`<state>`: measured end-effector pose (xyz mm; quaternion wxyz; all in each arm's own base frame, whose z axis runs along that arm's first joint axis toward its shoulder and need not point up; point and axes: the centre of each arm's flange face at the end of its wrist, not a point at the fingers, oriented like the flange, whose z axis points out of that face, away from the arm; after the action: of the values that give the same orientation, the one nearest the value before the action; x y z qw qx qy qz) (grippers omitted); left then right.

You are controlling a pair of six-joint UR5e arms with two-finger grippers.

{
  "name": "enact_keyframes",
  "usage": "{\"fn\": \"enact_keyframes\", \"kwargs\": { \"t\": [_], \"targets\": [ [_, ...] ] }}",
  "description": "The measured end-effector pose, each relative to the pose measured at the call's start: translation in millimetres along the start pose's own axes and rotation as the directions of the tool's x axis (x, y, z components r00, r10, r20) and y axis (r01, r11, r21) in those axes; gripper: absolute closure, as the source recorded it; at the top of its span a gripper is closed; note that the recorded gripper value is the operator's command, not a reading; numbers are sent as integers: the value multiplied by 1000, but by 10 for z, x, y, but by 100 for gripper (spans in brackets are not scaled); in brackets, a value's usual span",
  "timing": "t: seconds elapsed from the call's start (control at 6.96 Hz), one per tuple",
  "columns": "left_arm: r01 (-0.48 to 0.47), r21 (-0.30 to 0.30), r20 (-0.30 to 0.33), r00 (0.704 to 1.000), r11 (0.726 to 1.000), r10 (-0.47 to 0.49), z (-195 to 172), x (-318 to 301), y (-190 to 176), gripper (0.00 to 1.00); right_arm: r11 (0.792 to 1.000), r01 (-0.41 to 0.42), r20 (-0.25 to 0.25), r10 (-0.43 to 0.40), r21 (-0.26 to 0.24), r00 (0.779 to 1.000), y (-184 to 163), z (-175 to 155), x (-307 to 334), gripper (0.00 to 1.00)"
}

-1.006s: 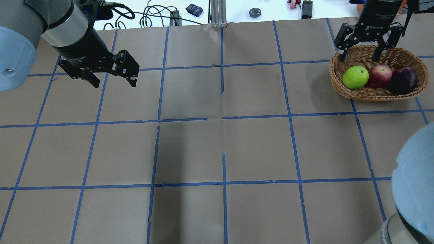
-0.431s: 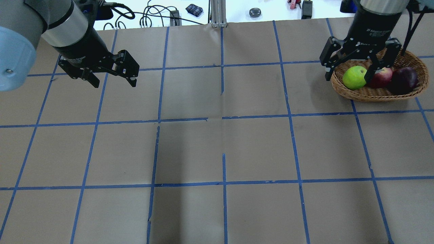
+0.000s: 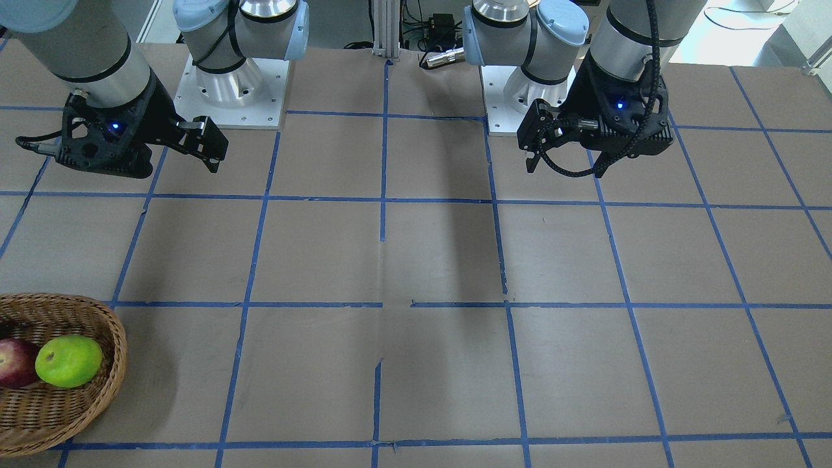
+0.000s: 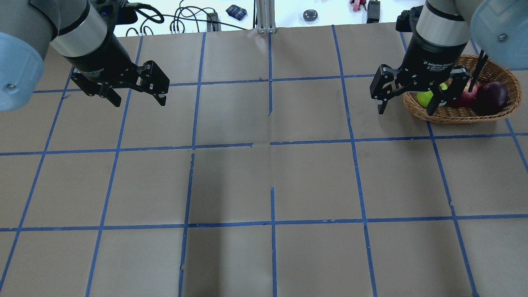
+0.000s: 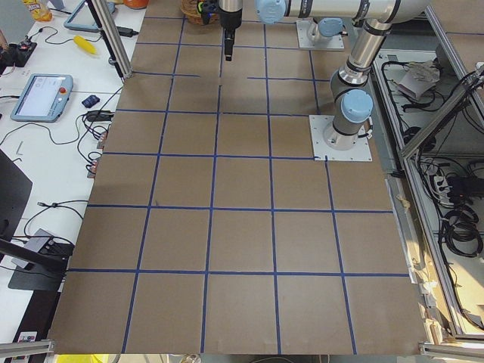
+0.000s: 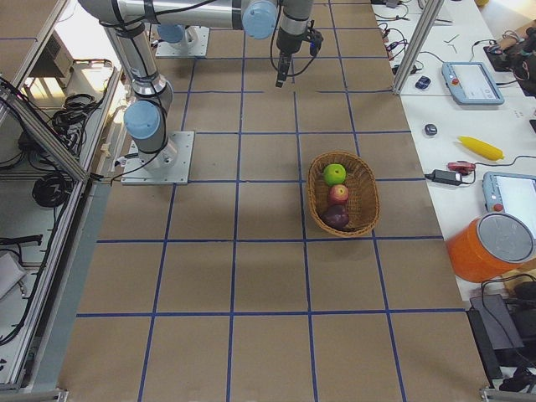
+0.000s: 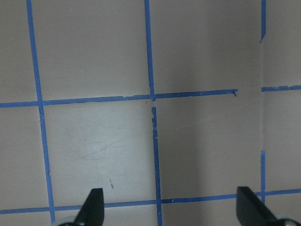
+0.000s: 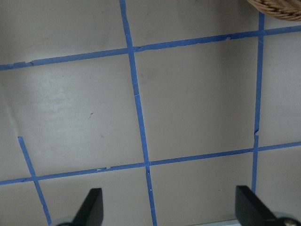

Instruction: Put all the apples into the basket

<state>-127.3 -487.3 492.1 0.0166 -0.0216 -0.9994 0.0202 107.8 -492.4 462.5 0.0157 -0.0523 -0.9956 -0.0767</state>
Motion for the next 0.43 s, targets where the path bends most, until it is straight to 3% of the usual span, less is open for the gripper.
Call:
{"fn": "enact_keyframes", "kwargs": {
  "t": [0.43],
  "targets": [
    [0,0,0,1000,1000,0,0,2,0,0,999,3,-10,-3,45,1000,168,-194,-2,0]
  ]
}}
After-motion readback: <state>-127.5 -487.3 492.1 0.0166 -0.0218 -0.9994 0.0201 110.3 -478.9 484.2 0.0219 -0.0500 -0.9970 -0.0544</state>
